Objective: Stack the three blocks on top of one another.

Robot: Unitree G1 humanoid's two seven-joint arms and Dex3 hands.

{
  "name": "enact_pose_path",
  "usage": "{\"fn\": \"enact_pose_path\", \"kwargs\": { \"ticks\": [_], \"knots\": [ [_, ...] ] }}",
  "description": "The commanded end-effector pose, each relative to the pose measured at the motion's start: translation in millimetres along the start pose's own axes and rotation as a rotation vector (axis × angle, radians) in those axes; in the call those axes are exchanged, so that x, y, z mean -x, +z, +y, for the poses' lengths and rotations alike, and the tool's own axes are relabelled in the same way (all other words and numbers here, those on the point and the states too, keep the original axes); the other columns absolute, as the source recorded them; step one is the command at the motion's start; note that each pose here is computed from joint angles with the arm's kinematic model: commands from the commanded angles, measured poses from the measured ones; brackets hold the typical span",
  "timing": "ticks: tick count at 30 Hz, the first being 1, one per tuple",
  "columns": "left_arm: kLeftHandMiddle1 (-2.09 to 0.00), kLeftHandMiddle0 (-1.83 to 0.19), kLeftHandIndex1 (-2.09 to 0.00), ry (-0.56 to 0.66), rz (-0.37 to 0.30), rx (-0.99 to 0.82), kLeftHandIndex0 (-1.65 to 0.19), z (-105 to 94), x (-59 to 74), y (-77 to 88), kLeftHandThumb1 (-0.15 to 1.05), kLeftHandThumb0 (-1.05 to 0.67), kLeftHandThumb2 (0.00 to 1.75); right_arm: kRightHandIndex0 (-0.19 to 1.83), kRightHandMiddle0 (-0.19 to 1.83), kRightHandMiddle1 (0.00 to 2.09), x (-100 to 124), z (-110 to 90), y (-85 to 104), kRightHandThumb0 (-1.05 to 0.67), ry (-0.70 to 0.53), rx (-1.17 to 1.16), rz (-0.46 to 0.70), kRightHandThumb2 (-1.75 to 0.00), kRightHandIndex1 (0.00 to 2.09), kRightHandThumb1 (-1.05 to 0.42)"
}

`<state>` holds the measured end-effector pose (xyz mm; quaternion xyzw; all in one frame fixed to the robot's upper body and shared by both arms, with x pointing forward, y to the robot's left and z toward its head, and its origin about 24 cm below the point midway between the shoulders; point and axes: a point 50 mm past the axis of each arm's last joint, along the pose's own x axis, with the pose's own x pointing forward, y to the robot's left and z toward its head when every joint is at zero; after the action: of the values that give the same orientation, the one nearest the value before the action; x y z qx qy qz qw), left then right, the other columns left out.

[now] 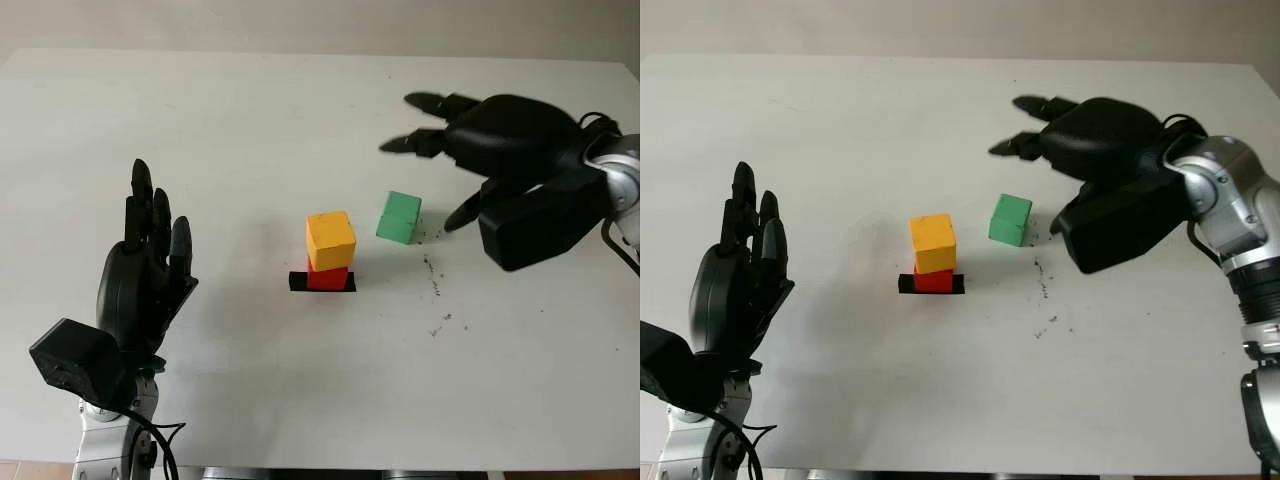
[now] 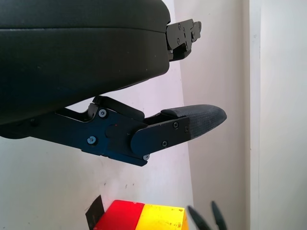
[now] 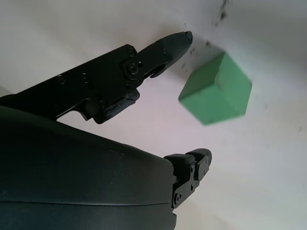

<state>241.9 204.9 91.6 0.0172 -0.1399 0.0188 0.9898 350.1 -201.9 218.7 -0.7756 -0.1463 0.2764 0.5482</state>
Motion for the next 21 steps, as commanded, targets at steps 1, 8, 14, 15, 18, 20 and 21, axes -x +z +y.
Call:
{"fn": "enact_pose_path", "kwargs": {
  "ticks": [1, 8, 14, 15, 18, 20, 21],
  "knots": [
    [-0.05, 0.19, 0.00, -0.011, -0.012, -0.001, 0.19, -1.4, -1.5, 0.8, 1.05, -0.62, 0.65, 0.01, 0.31, 0.15, 0.6, -0.2, -2.4, -0.43, 0.016, 0.039, -0.008, -0.06, 0.08, -0.82],
    [-0.03, 0.19, 0.00, -0.015, -0.005, 0.003, 0.19, -1.6, -1.4, -0.4, 1.05, -0.62, 0.66, 0.01, 0.37, 0.14, -8.2, 19.1, 3.0, -0.42, 0.012, 0.094, -0.094, -0.05, 0.06, -0.82],
    [-0.02, 0.19, 0.00, -0.011, -0.004, -0.004, 0.19, -1.0, -0.5, -0.6, 1.05, -0.61, 0.67, 0.01, 0.39, 0.13, -12.3, 26.2, 5.4, -0.41, -0.035, 0.117, -0.134, -0.06, 0.06, -0.86],
    [-0.01, 0.19, 0.00, -0.014, -0.004, -0.005, 0.19, -0.8, -0.2, -0.7, 1.05, -0.61, 0.67, 0.02, 0.40, 0.13, -12.6, 26.9, 5.6, -0.41, -0.045, 0.123, -0.139, -0.07, 0.06, -0.87],
    [-0.01, 0.19, 0.00, -0.015, 0.002, -0.009, 0.19, -0.7, 0.8, -1.0, 1.05, -0.61, 0.66, 0.05, 0.44, 0.14, -13.4, 27.8, 5.8, -0.36, -0.098, 0.120, -0.155, -0.08, 0.07, -0.92],
    [0.00, 0.19, 0.00, -0.017, 0.002, -0.015, 0.19, -1.1, 1.3, -1.3, 1.05, -0.60, 0.66, 0.05, 0.43, 0.13, -13.5, 27.4, 5.5, -0.36, -0.117, 0.123, -0.160, -0.08, 0.07, -0.94],
    [0.00, 0.19, 0.00, -0.018, 0.004, -0.016, 0.19, -1.6, 1.7, -1.2, 1.05, -0.60, 0.67, 0.05, 0.43, 0.13, -13.6, 27.1, 5.6, -0.36, -0.133, 0.121, -0.163, -0.08, 0.07, -0.95]
  ]
}}
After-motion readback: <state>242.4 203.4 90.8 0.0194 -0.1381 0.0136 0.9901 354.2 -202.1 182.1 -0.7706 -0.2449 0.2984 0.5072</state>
